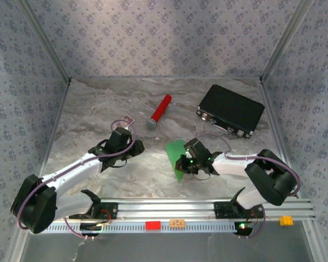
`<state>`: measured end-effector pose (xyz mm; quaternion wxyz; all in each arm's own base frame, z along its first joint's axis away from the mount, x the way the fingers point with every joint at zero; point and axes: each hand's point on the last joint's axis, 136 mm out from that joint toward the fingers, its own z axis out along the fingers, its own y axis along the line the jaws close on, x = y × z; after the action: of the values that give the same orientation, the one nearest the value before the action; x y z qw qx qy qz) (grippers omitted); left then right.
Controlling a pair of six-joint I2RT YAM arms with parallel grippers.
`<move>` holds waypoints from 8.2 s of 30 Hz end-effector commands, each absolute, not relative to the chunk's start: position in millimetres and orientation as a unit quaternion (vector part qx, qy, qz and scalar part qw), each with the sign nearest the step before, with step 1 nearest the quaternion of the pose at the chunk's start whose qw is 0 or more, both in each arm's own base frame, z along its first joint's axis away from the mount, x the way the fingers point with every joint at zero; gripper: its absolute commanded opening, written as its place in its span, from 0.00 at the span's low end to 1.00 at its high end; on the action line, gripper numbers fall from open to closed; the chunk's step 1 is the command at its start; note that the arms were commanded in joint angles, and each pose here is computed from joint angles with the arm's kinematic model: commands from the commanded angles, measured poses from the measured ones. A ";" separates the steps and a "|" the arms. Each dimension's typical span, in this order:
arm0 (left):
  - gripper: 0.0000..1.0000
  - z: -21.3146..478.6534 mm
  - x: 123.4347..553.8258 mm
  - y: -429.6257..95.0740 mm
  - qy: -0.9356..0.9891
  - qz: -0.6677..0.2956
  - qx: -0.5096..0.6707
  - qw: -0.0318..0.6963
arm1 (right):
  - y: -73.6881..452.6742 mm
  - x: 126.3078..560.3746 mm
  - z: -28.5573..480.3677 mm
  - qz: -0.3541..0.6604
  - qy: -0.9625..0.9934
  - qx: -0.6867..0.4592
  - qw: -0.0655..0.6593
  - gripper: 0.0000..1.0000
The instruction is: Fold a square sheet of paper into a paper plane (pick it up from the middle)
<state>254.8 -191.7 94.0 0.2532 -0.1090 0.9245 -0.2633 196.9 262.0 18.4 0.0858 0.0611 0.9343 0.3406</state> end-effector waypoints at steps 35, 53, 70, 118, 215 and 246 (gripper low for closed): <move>0.16 63.2 241.7 -339.6 0.920 -0.380 0.047 0.086 | 195.8 221.4 54.3 0.332 0.911 0.170 0.174 0.19; 0.10 -4.8 222.9 -315.0 0.943 -0.332 0.017 0.026 | 216.1 219.1 43.7 0.367 0.911 0.136 0.128 0.40; 0.09 -2.2 225.6 -315.8 0.942 -0.333 0.019 0.030 | 217.5 238.8 44.1 0.408 0.891 0.152 0.130 0.35; 0.08 -3.9 225.5 -315.2 0.943 -0.331 0.020 0.031 | 227.8 256.9 39.9 0.454 0.878 0.094 0.116 0.27; 0.21 37.9 187.4 -333.3 0.895 0.005 0.361 0.263 | 216.3 267.2 58.3 0.454 0.840 0.266 0.131 0.02; 0.00 34.4 187.2 -331.9 0.901 -0.003 0.347 0.259 | 211.1 265.1 57.6 0.441 0.848 0.260 0.137 0.09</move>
<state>189.1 -337.0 37.9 0.2645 0.3511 0.8982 -0.0089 264.5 216.5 54.5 0.1253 0.2623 0.8426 0.4533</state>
